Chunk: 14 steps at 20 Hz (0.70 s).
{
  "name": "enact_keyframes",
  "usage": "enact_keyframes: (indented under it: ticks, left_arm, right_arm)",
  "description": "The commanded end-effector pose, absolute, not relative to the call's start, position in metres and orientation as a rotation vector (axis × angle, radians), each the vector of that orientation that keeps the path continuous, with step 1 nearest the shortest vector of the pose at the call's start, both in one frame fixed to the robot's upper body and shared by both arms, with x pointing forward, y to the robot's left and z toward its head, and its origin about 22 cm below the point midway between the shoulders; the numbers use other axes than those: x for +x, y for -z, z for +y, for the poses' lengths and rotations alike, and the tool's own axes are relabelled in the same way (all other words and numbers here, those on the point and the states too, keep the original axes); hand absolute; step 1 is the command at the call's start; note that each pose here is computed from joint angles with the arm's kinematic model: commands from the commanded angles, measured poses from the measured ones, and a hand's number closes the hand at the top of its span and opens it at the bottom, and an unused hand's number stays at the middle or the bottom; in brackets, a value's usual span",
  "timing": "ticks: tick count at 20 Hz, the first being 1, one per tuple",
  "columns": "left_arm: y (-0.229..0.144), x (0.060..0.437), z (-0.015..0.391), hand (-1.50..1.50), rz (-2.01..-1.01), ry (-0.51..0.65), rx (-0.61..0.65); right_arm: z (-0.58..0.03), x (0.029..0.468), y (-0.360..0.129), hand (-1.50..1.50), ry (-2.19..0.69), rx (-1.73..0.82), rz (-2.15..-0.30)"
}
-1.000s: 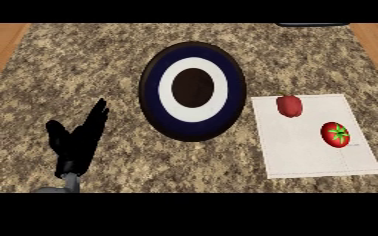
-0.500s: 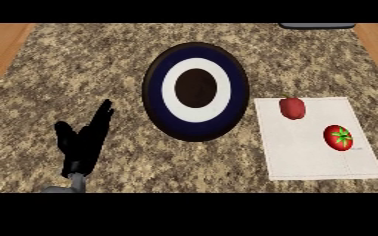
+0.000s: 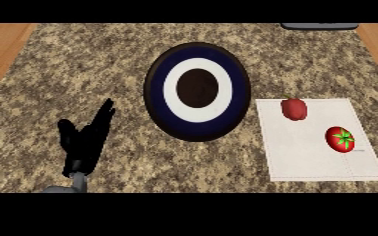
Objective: Pick the tomato from the placemat and place it in the plate
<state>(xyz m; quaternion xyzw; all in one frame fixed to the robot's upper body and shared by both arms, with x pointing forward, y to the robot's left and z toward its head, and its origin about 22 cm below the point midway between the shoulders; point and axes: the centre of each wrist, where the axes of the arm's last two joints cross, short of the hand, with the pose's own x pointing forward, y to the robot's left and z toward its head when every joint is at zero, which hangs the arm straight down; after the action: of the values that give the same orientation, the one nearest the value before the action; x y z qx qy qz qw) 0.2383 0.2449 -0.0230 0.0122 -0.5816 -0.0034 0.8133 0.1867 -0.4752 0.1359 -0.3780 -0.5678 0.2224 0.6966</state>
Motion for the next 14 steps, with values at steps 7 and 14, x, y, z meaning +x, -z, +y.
enact_keyframes:
  ticks: [7,14]
  left_arm:
    - [0.024,0.242,0.231,0.00,-1.183,0.002,-0.002]
    - [0.049,0.233,0.242,0.00,-1.192,-0.002,0.002]
  right_arm:
    - [-0.404,0.213,-0.119,-1.50,-0.575,-0.893,-1.125]
    - [-0.383,0.222,-0.079,-1.50,-0.586,-0.787,-1.049]
